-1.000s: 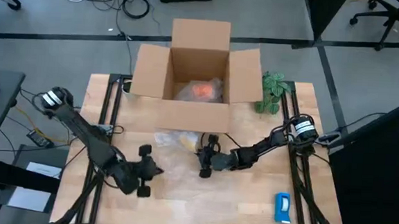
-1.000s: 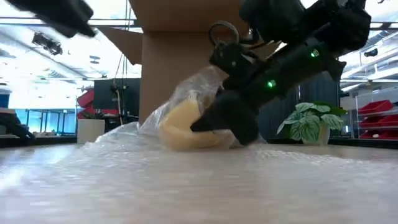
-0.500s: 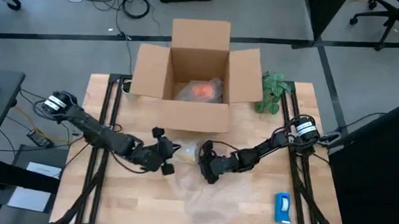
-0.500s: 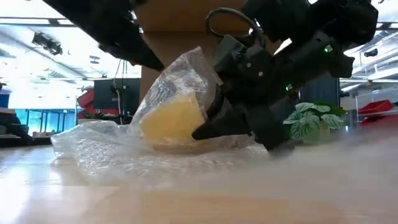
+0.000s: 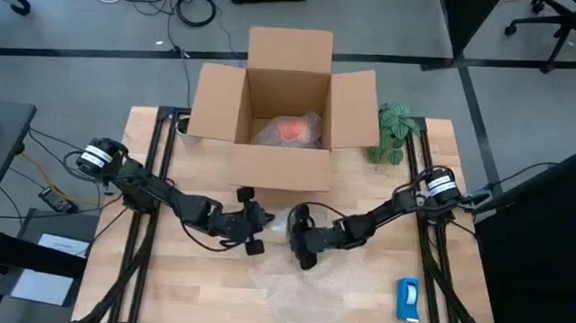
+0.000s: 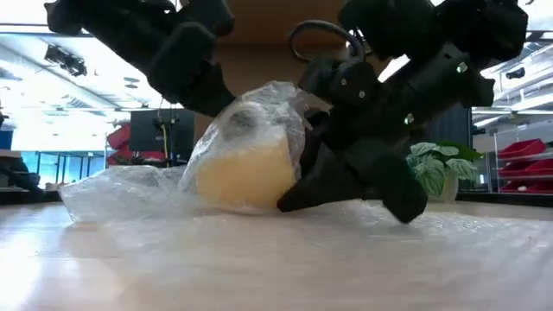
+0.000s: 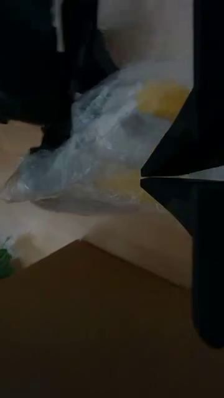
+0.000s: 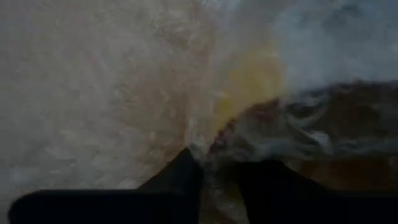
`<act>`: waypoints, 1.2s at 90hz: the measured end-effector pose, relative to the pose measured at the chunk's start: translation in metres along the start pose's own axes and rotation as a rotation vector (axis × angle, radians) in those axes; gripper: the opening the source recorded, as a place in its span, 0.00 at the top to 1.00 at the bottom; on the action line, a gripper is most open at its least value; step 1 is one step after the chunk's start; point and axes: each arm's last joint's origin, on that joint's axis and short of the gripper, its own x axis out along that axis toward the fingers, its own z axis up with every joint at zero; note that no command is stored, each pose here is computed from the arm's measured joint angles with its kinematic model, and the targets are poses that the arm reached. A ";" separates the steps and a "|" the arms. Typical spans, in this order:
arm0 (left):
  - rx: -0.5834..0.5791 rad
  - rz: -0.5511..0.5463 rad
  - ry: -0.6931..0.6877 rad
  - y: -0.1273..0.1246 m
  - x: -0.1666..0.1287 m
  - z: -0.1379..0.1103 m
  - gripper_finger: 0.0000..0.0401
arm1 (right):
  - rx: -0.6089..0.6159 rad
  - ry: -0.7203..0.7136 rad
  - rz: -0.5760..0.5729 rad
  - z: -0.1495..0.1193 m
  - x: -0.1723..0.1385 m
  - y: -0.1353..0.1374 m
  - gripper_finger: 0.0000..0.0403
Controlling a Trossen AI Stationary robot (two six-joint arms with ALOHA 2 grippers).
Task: Wrap mug
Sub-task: Wrap the yellow mug with the bubble wrap
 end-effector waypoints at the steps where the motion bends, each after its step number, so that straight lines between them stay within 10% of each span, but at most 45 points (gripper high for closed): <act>1: 0.000 -0.002 0.001 0.000 0.000 0.000 1.00 | 0.011 0.001 0.006 0.001 -0.001 0.000 0.78; 35: 0.014 -0.021 0.005 -0.005 -0.003 -0.002 1.00 | 0.536 0.126 0.287 0.021 -0.050 -0.016 0.67; 69: 0.046 -0.034 -0.017 -0.011 -0.007 0.002 1.00 | 0.485 0.275 -0.199 0.011 -0.107 -0.059 0.82; 108: 0.097 -0.088 -0.079 -0.022 -0.016 0.025 1.00 | 0.494 0.150 -0.061 0.006 -0.048 -0.030 0.99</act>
